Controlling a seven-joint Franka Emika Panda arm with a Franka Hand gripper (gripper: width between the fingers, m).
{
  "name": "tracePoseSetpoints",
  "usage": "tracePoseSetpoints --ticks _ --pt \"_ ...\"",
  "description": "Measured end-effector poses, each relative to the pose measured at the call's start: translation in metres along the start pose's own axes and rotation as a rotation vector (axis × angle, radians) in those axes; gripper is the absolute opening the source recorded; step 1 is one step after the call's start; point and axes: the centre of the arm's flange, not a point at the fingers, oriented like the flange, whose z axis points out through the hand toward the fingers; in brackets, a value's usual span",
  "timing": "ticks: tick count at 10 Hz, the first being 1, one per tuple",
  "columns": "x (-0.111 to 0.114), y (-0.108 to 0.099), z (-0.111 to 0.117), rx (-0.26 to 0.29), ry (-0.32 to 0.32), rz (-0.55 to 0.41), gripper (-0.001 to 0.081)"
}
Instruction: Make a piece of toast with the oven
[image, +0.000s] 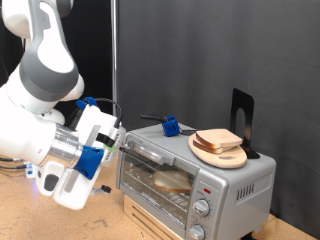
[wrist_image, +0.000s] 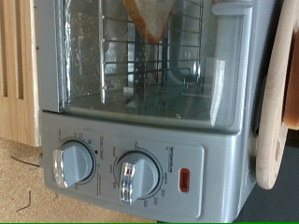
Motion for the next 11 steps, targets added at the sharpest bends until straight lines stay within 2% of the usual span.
tracePoseSetpoints --ticks 2,4,8,11 --pt "0.0 -0.004 0.0 -0.013 -0.092 0.005 0.0808" --pt "0.024 -0.016 0.002 -0.001 -0.109 0.024 0.0808" --pt "0.073 -0.037 0.012 0.021 -0.009 0.058 0.0808" --pt "0.106 -0.049 0.026 0.029 -0.002 0.04 0.0808"
